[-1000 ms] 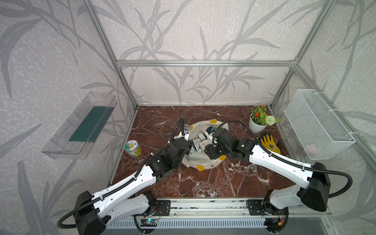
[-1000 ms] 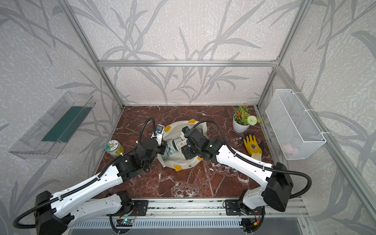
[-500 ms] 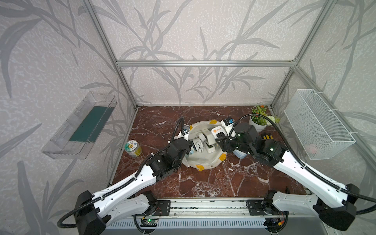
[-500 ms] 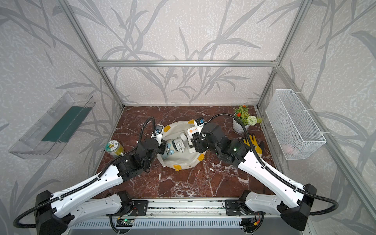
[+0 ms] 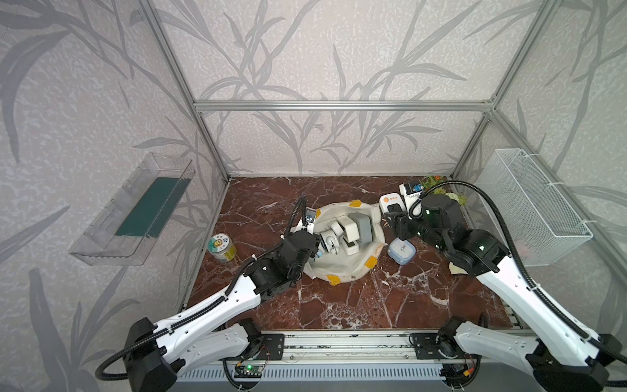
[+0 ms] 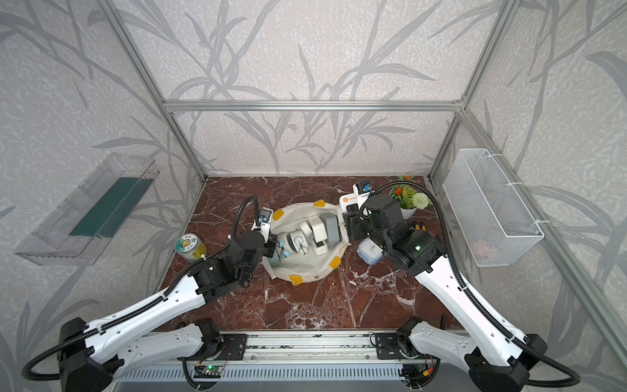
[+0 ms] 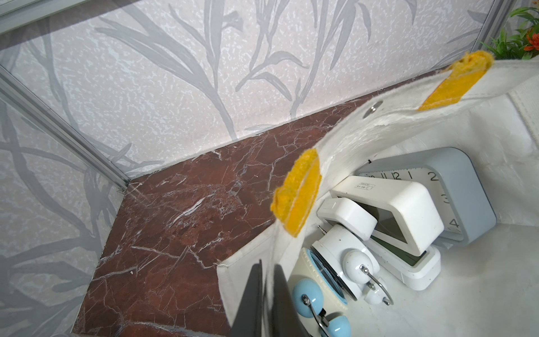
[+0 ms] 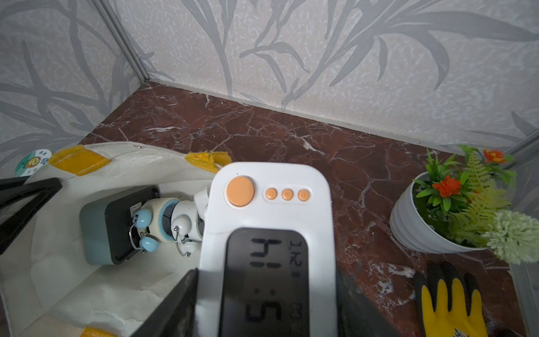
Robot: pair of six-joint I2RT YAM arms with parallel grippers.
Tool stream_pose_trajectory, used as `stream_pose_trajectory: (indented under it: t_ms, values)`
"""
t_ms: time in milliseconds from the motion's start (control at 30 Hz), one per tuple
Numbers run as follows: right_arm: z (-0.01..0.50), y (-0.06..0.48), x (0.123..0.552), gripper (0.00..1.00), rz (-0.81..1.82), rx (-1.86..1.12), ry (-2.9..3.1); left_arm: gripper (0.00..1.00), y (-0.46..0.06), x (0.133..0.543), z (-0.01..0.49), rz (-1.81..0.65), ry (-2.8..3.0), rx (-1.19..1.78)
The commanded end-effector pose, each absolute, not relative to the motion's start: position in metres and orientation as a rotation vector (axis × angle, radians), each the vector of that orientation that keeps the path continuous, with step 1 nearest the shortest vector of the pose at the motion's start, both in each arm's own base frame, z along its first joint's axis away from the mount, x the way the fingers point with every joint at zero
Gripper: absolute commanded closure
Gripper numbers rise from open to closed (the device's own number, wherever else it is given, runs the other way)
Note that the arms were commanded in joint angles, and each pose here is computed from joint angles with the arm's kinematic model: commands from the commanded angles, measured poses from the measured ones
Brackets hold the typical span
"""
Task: Take the alarm clock out of the canvas bag
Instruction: Pick up the alarm from the canvas bag, then place the alarm at the center of the board.
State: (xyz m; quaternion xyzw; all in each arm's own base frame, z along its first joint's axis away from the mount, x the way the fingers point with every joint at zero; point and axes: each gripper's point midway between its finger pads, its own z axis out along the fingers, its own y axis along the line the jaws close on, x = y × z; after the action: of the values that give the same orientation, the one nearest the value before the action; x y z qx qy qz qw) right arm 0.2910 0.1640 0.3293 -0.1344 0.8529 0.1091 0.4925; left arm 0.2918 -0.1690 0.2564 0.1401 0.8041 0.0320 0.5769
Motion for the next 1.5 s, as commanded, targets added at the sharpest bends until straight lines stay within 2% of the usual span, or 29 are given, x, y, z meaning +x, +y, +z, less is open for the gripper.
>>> stream_pose_trajectory:
  t_ms: [0,367,933,1467]
  values:
    - [0.324,0.150,0.296,0.55,0.222,-0.300,2.077,1.00,-0.165,0.294,0.280,0.058,1.839,0.255]
    - [0.251,0.131,0.331,0.55,0.189,-0.202,2.185,1.00,-0.166,0.294,0.280,0.050,1.837,0.257]
    - [0.167,0.131,0.389,0.55,0.161,-0.124,2.303,1.00,-0.166,0.293,0.283,0.037,1.833,0.252]
    - [0.086,0.129,0.415,0.57,0.085,-0.089,2.495,1.00,-0.166,0.292,0.284,0.038,1.827,0.257]
